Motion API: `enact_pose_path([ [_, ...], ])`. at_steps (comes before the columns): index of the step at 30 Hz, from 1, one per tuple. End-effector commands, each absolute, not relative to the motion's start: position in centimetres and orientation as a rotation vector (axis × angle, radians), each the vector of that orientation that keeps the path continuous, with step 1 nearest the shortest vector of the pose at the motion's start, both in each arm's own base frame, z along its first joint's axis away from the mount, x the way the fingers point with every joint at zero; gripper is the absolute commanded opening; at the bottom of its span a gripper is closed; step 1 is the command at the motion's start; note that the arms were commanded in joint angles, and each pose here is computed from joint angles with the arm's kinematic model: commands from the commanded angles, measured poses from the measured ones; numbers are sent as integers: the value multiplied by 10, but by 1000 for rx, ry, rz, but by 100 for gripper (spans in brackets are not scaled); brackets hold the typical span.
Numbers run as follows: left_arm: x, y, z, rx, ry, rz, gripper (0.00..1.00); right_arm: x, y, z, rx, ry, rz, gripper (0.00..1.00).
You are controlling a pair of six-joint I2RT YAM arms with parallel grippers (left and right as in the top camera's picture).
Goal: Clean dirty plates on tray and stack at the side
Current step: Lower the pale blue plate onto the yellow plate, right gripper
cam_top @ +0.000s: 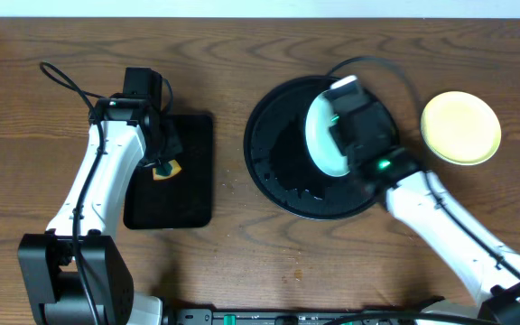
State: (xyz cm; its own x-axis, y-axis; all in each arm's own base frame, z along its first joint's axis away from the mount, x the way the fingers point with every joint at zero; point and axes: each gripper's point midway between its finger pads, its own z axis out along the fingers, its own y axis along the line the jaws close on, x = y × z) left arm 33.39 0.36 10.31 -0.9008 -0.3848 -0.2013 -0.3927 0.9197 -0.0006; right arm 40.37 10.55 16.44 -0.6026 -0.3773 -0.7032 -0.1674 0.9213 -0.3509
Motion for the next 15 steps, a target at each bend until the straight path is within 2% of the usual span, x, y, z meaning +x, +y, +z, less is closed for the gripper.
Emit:
enact_pose_path([
  [1, 332, 7, 101, -585, 2893, 77, 22, 411, 107, 169, -195, 2277, 183, 1],
  [4, 332, 7, 101, -585, 2893, 78, 35, 423, 64, 175, -29, 2261, 336, 1],
  [7, 332, 7, 101, -585, 2893, 78, 51, 432, 1, 183, 142, 2207, 315, 1],
  [9, 332, 7, 101, -585, 2893, 78, 67, 432, -40, 185, 242, 2182, 246, 1],
  [15, 332, 7, 101, -585, 2893, 78, 82, 416, -148, 190, 538, 2092, 9, 1],
])
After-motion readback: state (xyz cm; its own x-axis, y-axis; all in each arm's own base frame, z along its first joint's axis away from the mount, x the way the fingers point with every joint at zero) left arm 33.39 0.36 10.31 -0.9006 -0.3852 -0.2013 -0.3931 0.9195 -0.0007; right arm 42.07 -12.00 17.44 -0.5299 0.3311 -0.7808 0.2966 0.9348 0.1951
